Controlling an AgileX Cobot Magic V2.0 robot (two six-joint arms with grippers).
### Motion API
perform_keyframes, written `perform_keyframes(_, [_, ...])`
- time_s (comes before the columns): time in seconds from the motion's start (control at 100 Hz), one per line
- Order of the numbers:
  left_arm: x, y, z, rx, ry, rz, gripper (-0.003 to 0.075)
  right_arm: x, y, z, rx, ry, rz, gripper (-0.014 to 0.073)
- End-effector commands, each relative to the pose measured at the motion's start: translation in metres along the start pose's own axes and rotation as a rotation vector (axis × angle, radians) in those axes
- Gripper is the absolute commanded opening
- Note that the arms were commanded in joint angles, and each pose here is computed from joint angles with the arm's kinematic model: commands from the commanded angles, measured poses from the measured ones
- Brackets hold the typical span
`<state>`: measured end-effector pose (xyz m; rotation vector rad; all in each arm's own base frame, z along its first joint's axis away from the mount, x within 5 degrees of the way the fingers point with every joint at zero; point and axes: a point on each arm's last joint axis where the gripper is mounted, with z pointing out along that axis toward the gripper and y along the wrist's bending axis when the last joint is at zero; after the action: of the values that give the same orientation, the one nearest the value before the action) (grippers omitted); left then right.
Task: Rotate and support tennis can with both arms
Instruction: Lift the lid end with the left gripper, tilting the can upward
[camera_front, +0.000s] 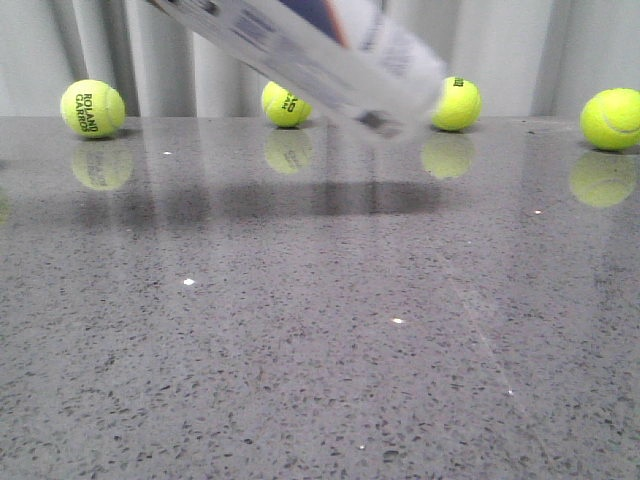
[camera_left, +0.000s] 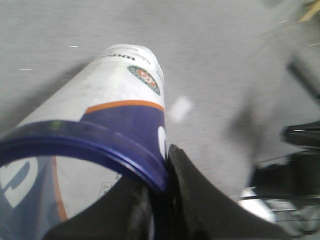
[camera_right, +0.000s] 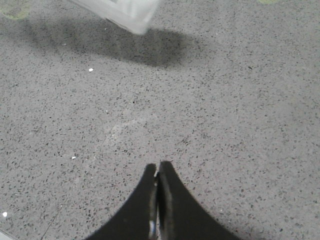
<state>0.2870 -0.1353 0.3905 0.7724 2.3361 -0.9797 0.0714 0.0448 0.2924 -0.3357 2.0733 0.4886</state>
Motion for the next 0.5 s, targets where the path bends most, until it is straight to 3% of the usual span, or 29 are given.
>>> perform_keyframes(0.0, [-0.008,-0.027,-0.028,-0.097,0.011,0.042,-0.002,-0.013,0.002,-0.004,-0.013,-0.085,-0.008,-0.0069])
perform_keyframes(0.09, [-0.011,-0.032,-0.03,-0.206,0.036,0.094,-0.002,-0.013,0.002,-0.004,-0.013,-0.085,-0.008,-0.0069])
perform_keyframes(0.28, [-0.007,-0.036,-0.023,-0.325,0.096,0.119,-0.002,-0.013,0.002,-0.004,-0.013,-0.085,-0.008,-0.0069])
perform_keyframes(0.49, [-0.006,-0.043,-0.019,-0.329,0.111,0.146,-0.002,-0.013,0.002,-0.004,-0.013,-0.085,-0.008,-0.0069])
